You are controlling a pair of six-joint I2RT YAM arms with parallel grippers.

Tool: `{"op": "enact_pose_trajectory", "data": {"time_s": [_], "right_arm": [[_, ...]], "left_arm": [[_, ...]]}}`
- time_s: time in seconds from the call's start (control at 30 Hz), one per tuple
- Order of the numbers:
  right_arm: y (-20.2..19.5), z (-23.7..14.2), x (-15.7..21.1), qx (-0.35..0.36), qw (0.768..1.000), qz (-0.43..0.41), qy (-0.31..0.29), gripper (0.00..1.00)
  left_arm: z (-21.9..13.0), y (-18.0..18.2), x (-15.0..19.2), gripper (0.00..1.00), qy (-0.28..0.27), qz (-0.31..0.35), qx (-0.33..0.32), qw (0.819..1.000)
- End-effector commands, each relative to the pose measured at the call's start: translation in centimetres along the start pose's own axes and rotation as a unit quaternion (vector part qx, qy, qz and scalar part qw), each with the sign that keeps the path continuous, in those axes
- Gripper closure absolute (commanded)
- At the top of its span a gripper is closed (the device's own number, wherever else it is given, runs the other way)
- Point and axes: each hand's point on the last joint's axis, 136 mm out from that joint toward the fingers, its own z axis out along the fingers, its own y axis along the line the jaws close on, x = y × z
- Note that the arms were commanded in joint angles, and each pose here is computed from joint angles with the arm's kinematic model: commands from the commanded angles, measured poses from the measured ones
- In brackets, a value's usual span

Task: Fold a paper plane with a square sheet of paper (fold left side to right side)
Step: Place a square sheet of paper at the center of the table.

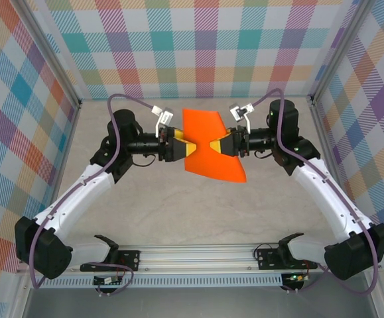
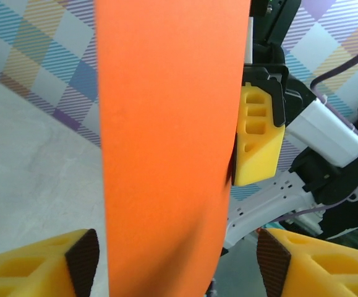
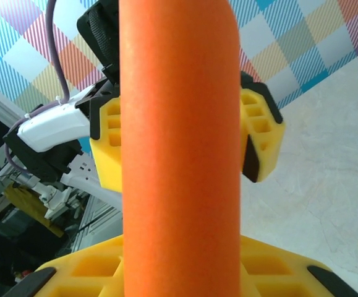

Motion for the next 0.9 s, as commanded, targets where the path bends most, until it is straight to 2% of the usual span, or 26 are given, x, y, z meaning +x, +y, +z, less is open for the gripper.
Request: {"op": "enact_pose_trajectory", "data": {"time_s": [0.0, 0.03, 0.1, 0.17, 0.27, 0.33, 0.43, 0.5, 0.6, 0.73, 0.87], "right_arm": [[1.2, -0.6, -0.5, 0.009, 0.999, -0.035, -0.017, 0.68], [1.0, -0.6, -0.5, 0.015, 0.999, -0.034, -0.018, 0.67], [0.7, -0.8, -0.3, 0.034, 0.999, -0.034, -0.016, 0.64], [0.1, -1.2, -0.1, 0.063, 0.997, -0.035, -0.019, 0.58], [-1.3, -2.1, 0.3, 0.128, 0.991, -0.037, -0.024, 0.37], [-3.2, -3.1, 0.9, 0.197, 0.98, -0.031, -0.022, 0.2], [-6.5, -5.0, 2.4, 0.302, 0.953, -0.014, -0.008, 0.06], [-8.5, -6.2, 3.6, 0.356, 0.934, -0.001, 0.004, 0.0], [-10.7, -6.9, 5.5, 0.396, 0.918, 0.022, 0.018, 0.0], [-13.3, -6.8, 8.0, 0.417, 0.906, 0.072, 0.035, 0.0], [-15.6, -6.0, 10.4, 0.417, 0.898, 0.125, 0.056, 0.0]], "left_arm": [[-0.3, -2.4, -0.5, 0.56, -0.002, 0.037, 0.025, 0.999], [-0.4, -2.3, -0.5, 0.68, -0.005, 0.037, 0.021, 0.999], [-0.5, -2.1, -0.4, 0.85, -0.009, 0.036, 0.011, 0.999], [-0.6, -1.7, -0.2, 0.93, -0.011, 0.029, -0.002, 1.0], [-0.6, 0.0, 0.7, 0.96, -0.009, 0.003, -0.035, 0.999], [-0.6, 2.0, 2.0, 0.97, -0.001, -0.027, -0.068, 0.997], [-0.4, 5.1, 4.4, 0.97, 0.02, -0.077, -0.109, 0.991], [-0.3, 7.1, 6.0, 0.97, 0.037, -0.107, -0.132, 0.985], [-0.9, 10.8, 8.5, 0.97, 0.059, -0.16, -0.191, 0.967], [-2.3, 16.1, 12.3, 0.98, 0.091, -0.244, -0.261, 0.93], [-3.2, 20.2, 15.8, 0.99, 0.118, -0.29, -0.312, 0.897]]}}
